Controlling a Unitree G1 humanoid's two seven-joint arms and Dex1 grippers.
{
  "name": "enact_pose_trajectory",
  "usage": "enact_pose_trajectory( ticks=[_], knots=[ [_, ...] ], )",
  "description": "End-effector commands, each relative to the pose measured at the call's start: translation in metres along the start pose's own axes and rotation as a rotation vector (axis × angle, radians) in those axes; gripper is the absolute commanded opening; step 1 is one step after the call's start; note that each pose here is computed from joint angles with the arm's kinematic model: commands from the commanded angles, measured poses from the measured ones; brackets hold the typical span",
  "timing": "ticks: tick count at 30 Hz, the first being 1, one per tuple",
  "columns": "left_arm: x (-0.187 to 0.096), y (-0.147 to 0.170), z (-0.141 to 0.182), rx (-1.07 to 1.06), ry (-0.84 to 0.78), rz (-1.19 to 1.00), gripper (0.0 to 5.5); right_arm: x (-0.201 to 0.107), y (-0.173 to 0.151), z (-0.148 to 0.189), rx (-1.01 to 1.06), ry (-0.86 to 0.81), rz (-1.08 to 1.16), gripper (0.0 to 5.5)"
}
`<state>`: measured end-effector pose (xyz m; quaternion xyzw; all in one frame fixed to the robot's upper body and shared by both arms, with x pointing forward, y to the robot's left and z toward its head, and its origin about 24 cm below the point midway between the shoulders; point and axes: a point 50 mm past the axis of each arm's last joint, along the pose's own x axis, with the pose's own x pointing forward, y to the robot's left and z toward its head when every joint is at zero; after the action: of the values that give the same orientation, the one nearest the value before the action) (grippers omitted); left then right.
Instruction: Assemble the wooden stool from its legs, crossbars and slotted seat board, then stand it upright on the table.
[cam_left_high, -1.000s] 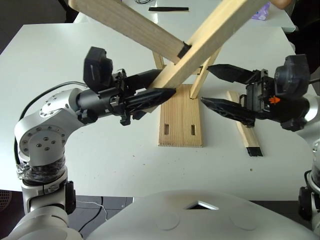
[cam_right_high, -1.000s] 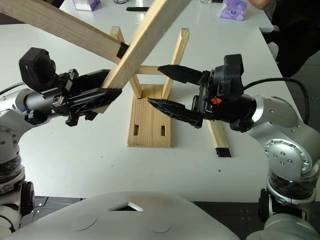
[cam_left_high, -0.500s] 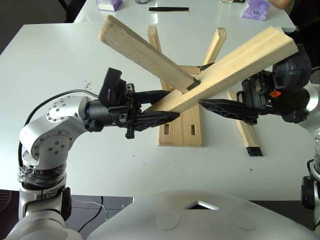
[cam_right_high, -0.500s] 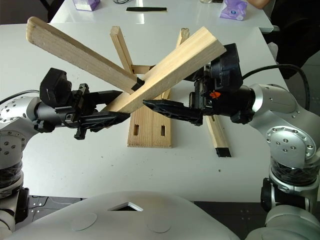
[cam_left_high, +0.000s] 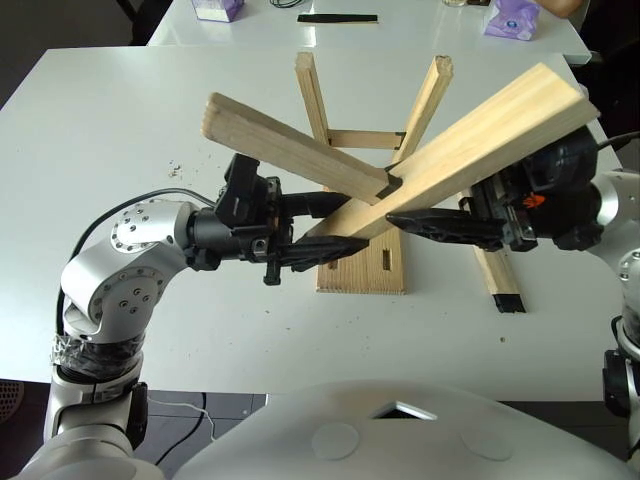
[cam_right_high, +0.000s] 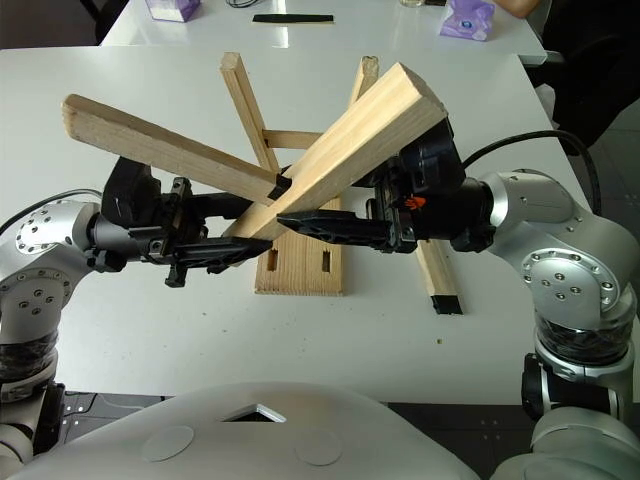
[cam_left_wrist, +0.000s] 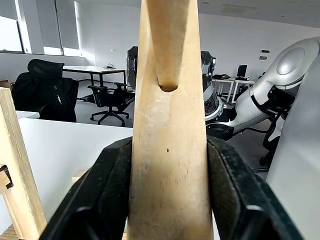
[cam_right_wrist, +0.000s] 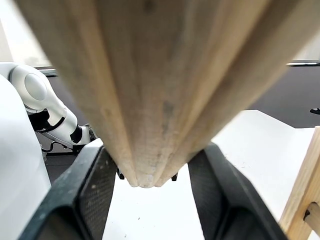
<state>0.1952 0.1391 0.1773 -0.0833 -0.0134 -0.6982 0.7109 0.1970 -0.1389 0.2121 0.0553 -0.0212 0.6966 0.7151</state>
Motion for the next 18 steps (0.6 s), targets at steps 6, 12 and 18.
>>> enact_pose_trajectory(
  ticks=[6, 12, 18],
  knots=[
    [-0.016, 0.032, -0.037, -0.029, 0.136, 0.262, 3.39, -0.016, -0.008, 0.023, -0.081, -0.067, -0.119, 2.0],
    [-0.053, 0.045, -0.072, -0.055, 0.251, 0.417, 3.42, -0.041, -0.014, 0.004, -0.077, 0.103, -0.231, 2.0],
    [-0.06, 0.051, -0.083, -0.033, 0.277, 0.473, 3.42, -0.063, -0.013, -0.032, -0.032, 0.308, -0.263, 2.0]
  ],
)
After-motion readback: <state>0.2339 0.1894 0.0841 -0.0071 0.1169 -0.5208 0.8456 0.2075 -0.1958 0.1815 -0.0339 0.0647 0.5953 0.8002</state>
